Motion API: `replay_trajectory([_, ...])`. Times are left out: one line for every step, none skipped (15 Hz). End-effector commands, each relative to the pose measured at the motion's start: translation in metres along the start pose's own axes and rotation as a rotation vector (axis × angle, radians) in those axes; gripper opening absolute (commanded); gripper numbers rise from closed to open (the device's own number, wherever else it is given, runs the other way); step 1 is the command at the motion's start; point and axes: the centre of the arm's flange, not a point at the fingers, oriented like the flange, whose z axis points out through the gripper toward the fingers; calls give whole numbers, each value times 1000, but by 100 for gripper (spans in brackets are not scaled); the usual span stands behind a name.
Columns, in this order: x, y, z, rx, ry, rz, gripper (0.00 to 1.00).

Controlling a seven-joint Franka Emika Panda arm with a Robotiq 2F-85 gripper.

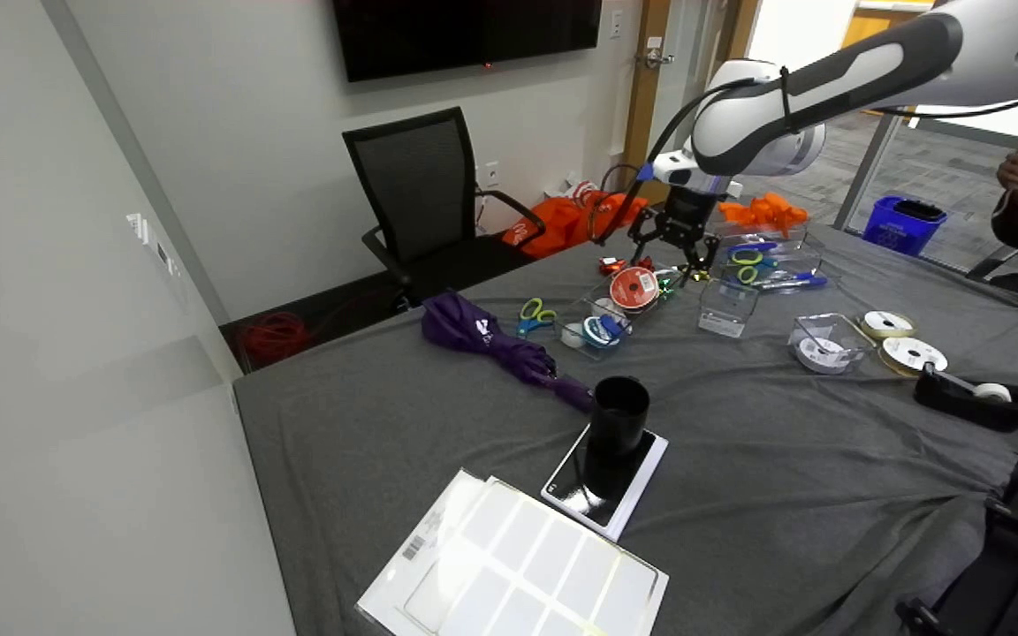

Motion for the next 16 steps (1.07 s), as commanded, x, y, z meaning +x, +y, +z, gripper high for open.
replay_trajectory([-1, 3, 3, 1, -8, -9, 100])
replay_trajectory([-4, 9, 12, 16, -6, -16, 100])
replay_trajectory([-6, 10, 17, 19, -4, -16, 100])
replay_trajectory([-9, 14, 30, 18, -5, -19, 100])
replay_trajectory([-10, 15, 38, 29, -4, -29, 100])
replay_trajectory([-12, 16, 48, 33, -3, -32, 100])
replay_trajectory([-13, 17, 57, 35, -2, -38, 100])
replay_trajectory([-14, 17, 67, 42, 4, -45, 100])
replay_trajectory([-14, 18, 75, 50, 6, -47, 100])
replay_trajectory([-15, 20, 84, 58, 7, -50, 100])
replay_trajectory([-16, 21, 91, 63, 7, -50, 100])
replay_trajectory([-16, 23, 100, 65, 8, -52, 100])
replay_trajectory([-16, 25, 106, 69, 7, -54, 100])
replay_trajectory([-16, 26, 113, 74, 6, -53, 100])
replay_trajectory([-16, 28, 117, 77, 6, -53, 100])
replay_trajectory([-16, 30, 123, 80, 5, -53, 100])
